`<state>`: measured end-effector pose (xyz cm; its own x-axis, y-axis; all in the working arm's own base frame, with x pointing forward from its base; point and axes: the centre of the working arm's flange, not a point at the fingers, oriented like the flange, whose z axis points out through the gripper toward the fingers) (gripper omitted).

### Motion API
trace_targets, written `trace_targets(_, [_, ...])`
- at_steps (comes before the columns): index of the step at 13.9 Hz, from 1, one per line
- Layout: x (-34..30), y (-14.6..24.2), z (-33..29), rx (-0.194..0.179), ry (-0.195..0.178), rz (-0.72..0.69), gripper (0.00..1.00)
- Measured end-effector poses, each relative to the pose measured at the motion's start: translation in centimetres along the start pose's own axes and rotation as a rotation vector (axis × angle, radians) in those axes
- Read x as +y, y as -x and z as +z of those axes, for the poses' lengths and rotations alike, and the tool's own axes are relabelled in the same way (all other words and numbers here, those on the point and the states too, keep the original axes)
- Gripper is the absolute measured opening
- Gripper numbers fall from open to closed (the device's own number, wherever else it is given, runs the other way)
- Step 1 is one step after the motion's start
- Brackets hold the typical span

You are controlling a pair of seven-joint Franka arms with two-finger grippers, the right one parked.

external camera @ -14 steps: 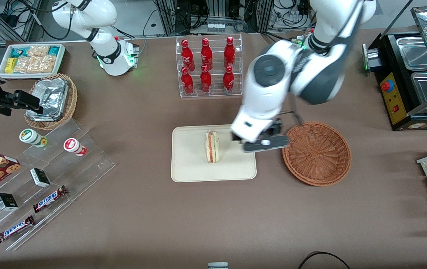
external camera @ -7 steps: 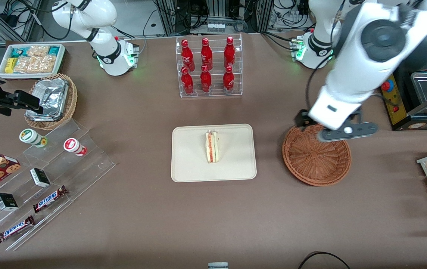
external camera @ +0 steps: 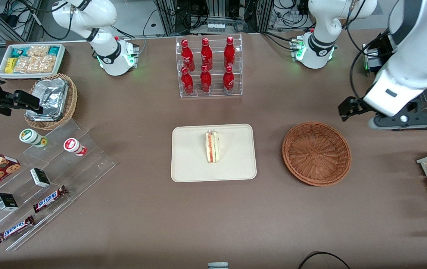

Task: Place sandwich from basket to tray

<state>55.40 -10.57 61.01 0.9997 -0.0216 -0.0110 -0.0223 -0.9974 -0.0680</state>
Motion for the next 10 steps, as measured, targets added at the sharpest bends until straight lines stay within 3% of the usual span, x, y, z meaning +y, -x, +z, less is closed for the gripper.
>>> trace_targets(4, [-4.2, 0.9, -0.9, -0.020, 0.026, 0.055, 1.00])
trace_targets(10, [-7.8, 0.8, -1.4, -0.011, 0.031, 0.008, 1.00])
